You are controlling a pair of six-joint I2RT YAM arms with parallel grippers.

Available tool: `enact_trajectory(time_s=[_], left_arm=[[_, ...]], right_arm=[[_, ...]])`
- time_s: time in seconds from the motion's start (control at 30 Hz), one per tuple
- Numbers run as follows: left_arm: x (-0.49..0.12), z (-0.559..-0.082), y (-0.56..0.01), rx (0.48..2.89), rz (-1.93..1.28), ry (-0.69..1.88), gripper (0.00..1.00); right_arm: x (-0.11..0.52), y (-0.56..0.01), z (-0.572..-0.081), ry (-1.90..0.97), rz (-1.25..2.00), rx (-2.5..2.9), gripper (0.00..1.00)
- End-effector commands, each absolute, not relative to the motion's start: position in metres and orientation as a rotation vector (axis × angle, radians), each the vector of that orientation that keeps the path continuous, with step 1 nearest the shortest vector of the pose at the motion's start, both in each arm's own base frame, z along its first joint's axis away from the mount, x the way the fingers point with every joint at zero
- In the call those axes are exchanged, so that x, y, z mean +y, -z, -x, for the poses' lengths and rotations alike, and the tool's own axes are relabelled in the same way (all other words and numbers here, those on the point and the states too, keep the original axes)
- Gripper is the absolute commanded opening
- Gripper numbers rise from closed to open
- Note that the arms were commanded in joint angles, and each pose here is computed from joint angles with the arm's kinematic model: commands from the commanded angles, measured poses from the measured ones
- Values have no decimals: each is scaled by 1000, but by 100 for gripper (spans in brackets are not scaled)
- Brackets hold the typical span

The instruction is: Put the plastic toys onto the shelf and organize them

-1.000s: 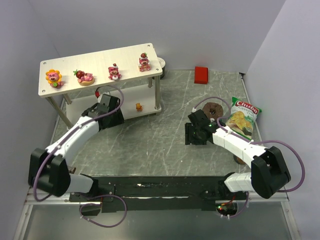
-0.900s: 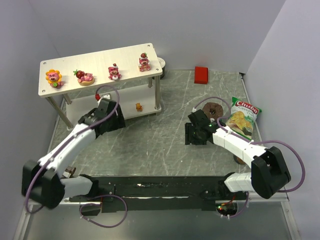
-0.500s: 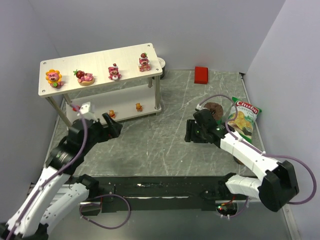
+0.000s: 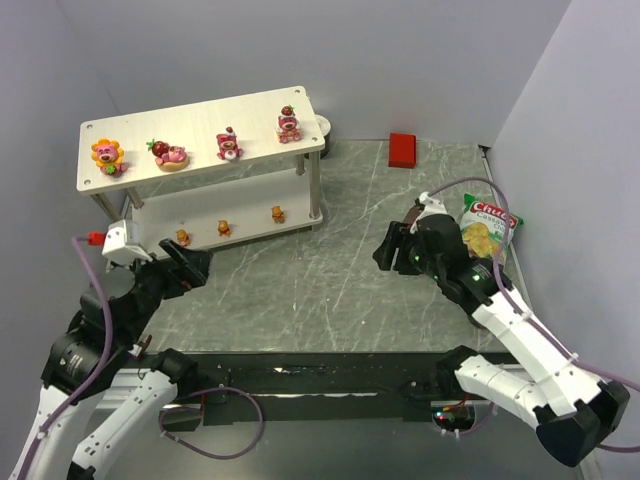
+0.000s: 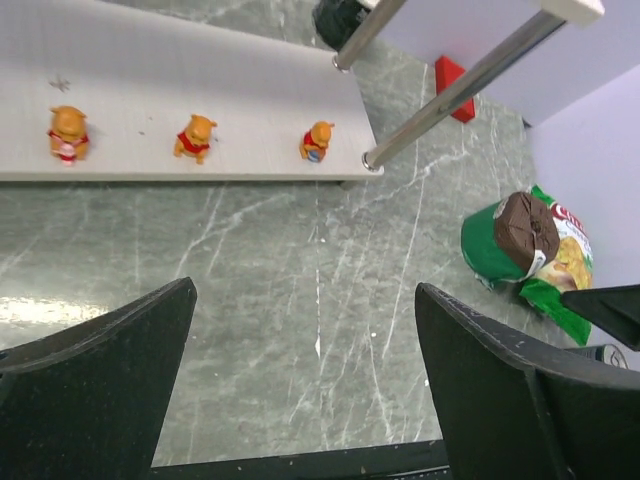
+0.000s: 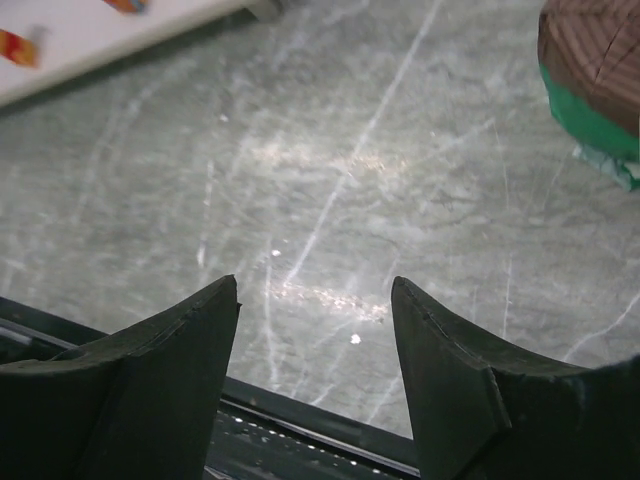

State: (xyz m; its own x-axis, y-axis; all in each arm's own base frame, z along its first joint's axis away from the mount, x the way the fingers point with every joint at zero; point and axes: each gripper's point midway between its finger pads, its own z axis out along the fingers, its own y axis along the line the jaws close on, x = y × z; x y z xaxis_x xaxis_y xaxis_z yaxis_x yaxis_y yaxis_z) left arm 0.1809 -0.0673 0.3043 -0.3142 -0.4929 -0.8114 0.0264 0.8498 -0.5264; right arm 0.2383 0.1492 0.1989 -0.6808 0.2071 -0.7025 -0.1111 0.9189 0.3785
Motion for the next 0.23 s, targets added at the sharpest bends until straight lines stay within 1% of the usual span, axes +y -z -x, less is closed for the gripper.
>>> enact_trajectory(time_s=[0.0,0.2], left_arm=[[-48,-170,-323,1754,368,493,96],[-37,-166,-323,1765,343,412,96]], right_arm=[[148,-235,-240,-563,-103,2158,70],[148,-232,-236,-584,-121,2153,71]])
